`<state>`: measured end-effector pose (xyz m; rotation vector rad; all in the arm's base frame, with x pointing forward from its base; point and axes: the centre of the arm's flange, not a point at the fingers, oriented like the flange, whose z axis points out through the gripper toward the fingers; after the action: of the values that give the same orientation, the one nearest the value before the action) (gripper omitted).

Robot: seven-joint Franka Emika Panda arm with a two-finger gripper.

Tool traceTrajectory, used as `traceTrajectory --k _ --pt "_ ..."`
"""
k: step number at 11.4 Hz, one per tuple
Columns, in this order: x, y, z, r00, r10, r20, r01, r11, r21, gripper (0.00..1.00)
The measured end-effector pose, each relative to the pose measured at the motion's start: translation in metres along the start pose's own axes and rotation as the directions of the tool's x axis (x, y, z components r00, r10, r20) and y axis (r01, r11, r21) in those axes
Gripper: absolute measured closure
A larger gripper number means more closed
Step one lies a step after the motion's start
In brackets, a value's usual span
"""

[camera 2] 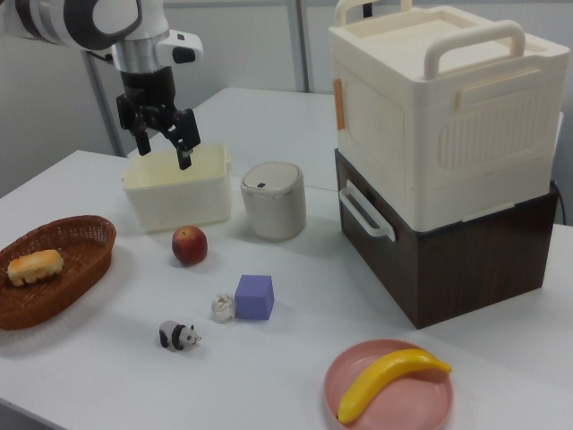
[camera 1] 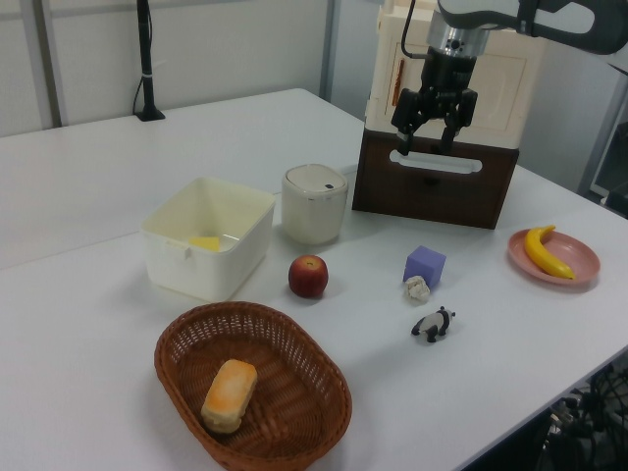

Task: Open the trash can

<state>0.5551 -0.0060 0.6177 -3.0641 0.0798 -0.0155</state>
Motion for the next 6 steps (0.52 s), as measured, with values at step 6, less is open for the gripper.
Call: traceTrajectory --k 6 --pt "0.0049 0.0005 0.006 1.0 0.0 -0.026 0.0 1.0 0.0 0.0"
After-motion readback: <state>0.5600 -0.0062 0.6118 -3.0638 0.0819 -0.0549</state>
